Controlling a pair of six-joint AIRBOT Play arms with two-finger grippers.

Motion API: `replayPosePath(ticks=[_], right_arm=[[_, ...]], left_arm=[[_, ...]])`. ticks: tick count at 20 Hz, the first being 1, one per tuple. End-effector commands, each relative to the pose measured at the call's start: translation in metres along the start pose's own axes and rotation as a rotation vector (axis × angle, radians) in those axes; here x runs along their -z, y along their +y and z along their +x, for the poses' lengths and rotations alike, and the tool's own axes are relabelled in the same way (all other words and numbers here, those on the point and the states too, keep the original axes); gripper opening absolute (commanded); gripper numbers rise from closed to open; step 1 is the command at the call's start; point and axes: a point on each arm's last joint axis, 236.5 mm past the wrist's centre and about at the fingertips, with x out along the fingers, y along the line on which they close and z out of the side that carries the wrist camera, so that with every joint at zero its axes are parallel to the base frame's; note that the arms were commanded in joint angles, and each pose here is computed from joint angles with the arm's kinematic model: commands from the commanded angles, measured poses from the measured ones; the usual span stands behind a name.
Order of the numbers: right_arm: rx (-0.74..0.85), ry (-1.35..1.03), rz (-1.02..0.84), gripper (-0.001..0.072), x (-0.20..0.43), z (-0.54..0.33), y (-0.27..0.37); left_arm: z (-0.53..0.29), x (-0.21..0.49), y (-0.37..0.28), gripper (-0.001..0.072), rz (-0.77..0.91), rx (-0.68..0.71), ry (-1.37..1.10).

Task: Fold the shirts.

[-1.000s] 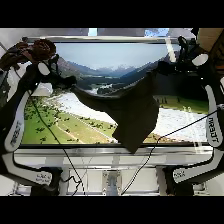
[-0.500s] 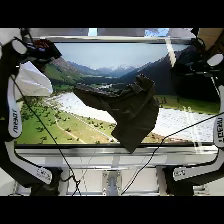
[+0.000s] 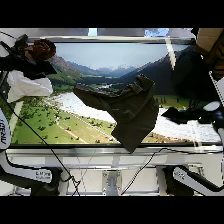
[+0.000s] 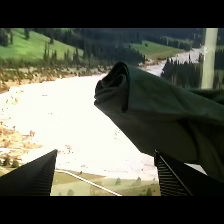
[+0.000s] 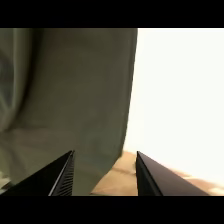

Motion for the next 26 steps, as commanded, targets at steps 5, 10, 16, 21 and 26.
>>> replayPosePath(ticks=[5,10,16,21,26], right_arm=[[-0.186,0.045,0.252,0.0447,0.075,0.047,0.011],[-0.184,-0.035,0.268,0.0436,0.057,0.055,0.017],[-0.173,-0.069,0.295,0.0321,0.050,0.059,0.019],[-0.206,-0.077,0.318,0.0024,0.046,0.057,0.026],[-0.274,-0.078,0.325,0.0024,0.043,0.052,0.042]], left_arm=[[0.003,0.015,-0.031,0.0688,0.022,0.146,0.034],[0.001,0.017,-0.042,0.0689,0.027,0.194,0.039],[0.000,0.019,-0.046,0.0689,0.038,0.210,0.045],[0.000,0.018,-0.044,0.0689,0.039,0.204,0.043],[0.025,0.034,-0.020,0.0690,-0.058,0.143,0.130]])
